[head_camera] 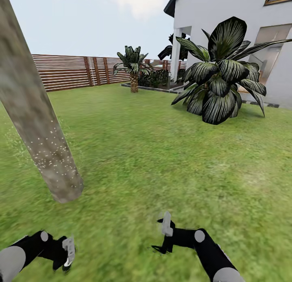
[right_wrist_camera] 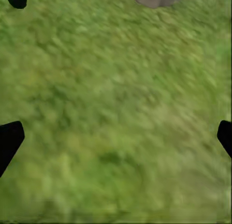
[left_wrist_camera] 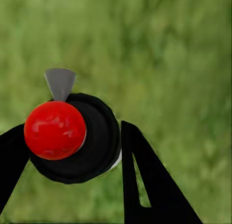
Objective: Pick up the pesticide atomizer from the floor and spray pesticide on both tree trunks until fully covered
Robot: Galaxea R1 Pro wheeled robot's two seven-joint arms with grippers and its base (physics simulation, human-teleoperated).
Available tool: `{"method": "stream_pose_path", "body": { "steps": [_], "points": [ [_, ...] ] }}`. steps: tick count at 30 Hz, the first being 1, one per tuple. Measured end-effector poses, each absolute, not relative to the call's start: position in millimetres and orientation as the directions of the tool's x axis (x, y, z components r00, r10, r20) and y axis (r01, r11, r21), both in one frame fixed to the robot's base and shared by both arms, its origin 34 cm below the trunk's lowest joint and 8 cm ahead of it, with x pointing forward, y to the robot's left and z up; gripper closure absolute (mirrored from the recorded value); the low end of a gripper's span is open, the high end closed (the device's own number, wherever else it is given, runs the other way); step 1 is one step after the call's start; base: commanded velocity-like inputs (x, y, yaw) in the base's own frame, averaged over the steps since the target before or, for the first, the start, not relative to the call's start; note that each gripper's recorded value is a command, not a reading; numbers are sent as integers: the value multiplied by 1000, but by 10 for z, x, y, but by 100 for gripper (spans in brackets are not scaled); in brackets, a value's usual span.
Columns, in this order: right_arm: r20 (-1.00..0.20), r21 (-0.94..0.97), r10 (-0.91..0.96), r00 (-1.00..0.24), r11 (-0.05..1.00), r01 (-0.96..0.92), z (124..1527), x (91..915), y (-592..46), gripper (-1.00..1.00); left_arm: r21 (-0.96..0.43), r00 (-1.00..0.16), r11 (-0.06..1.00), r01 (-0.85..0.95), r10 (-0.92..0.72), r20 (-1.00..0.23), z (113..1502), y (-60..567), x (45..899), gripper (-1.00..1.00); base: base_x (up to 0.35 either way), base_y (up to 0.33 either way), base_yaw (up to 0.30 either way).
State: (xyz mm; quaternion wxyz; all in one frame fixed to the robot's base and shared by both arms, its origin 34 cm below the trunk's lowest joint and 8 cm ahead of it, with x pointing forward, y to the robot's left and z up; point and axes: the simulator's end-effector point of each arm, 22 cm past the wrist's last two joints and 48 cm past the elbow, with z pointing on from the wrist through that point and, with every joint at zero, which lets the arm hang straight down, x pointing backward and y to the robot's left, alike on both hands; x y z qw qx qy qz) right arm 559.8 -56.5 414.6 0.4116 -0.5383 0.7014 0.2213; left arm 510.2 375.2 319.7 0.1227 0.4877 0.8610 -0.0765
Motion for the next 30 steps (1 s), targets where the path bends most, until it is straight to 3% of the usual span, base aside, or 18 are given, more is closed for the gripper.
{"method": "stream_pose_path", "body": {
  "steps": [3, 6, 9, 12, 15, 30],
  "points": [
    [-832, -55, -477, -284, 579, -813, 3974, 5780, -1338, -100, 42, -630, 694, 719, 676, -383, 3178, 3759, 5317, 100, 0, 0, 0],
    [-842, -11, -294, -453, 848, -529, 3756, 5922, -2102, -100, 70, -750, 878, 474, 445, -490, 3011, 3791, 5278, 100, 0, 0, 0],
    [-801, -73, -209, -561, 964, -255, 3351, 5660, -2631, -100, 135, -733, 963, 233, 265, -626, 2943, 3853, 5204, 100, 0, 0, 0],
    [-774, -165, -172, -610, 984, -67, 3137, 5372, -2968, -100, 141, -728, 990, 9, 103, -678, 2840, 3889, 4938, 100, 0, 0, 0],
    [-813, -184, -169, -557, 983, -30, 3135, 5154, -2938, -100, 121, -737, 991, -62, 37, -675, 2738, 3780, 4739, 100, 0, 0, 0],
    [-809, -171, -148, -569, 985, -13, 3051, 4966, -2907, -100, 127, -760, 989, -71, 29, -649, 2637, 3841, 4456, 100, 0, 0, 49]
  ]
}}
